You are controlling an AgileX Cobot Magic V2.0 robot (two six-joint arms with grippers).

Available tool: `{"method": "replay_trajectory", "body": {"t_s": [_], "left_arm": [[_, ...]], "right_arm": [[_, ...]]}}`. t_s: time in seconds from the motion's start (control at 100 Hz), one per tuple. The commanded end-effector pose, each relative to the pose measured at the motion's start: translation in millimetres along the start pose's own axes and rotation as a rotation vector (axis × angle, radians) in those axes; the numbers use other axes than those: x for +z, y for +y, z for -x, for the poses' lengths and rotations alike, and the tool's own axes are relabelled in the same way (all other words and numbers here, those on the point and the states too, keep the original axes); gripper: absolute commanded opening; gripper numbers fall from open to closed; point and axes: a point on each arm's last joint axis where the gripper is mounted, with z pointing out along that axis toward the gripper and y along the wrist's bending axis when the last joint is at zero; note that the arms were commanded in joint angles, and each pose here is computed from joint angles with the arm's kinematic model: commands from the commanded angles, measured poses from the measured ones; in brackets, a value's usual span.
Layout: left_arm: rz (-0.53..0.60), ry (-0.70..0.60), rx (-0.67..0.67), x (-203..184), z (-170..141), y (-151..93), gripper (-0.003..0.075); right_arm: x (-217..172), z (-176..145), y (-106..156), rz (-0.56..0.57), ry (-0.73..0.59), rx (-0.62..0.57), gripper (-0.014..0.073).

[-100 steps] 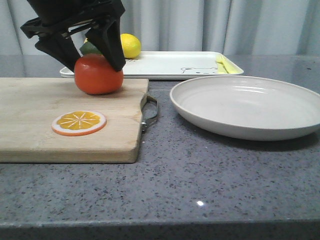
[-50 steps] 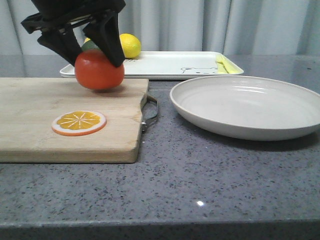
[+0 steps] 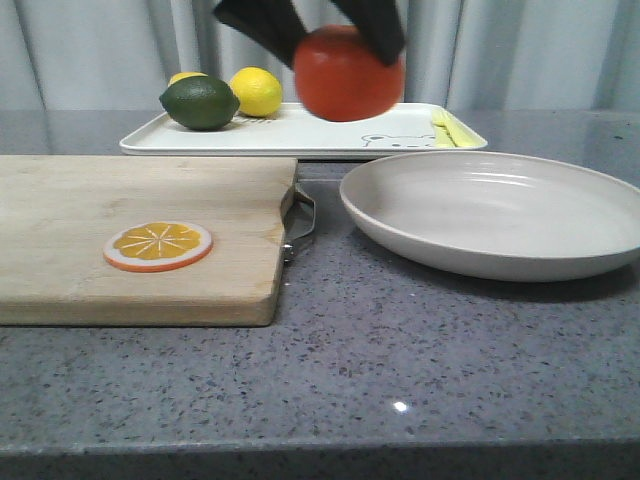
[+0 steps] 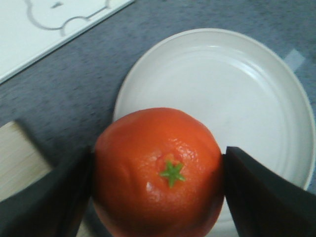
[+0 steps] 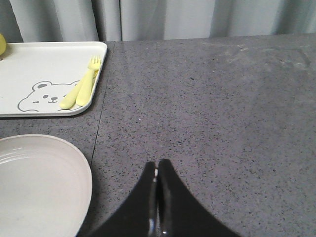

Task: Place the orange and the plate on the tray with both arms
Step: 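Lift the orange with the left gripper and carry it over the plate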

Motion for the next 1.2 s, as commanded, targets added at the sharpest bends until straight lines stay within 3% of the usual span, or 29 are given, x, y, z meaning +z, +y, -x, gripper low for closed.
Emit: {"method": "replay_trajectory", "body": {"t_s": [0.0, 0.24, 0.85, 0.92, 1.09, 1.19], "left_arm": [[-0.055, -0.125, 0.037, -14, 17, -27, 0.0314], [-0.106, -0.079, 0.089, 25, 21, -56, 0.0314], [-0.096, -0.017, 0.087, 57, 15, -53, 0.032], [-0.095, -0.021, 0.087, 57, 15, -53, 0.0352], [-0.095, -0.023, 0.087, 57, 16, -53, 0.0517], [-0.095, -0.023, 0.087, 57, 16, -53, 0.0543]], "right_arm": [[-2, 17, 1, 0.005, -0.093, -0.005, -0.0059], [-2, 17, 1, 0.005, -0.093, -0.005, -0.0059], [-2, 17, 1, 0.005, -0.093, -0.005, -0.0059], [-2, 17, 1, 0.005, -0.093, -0.005, -0.0059], [-2, 17, 1, 0.005, -0.093, -0.005, -0.0059], [-2, 17, 1, 0.005, -0.092, -0.005, -0.0059]]}}
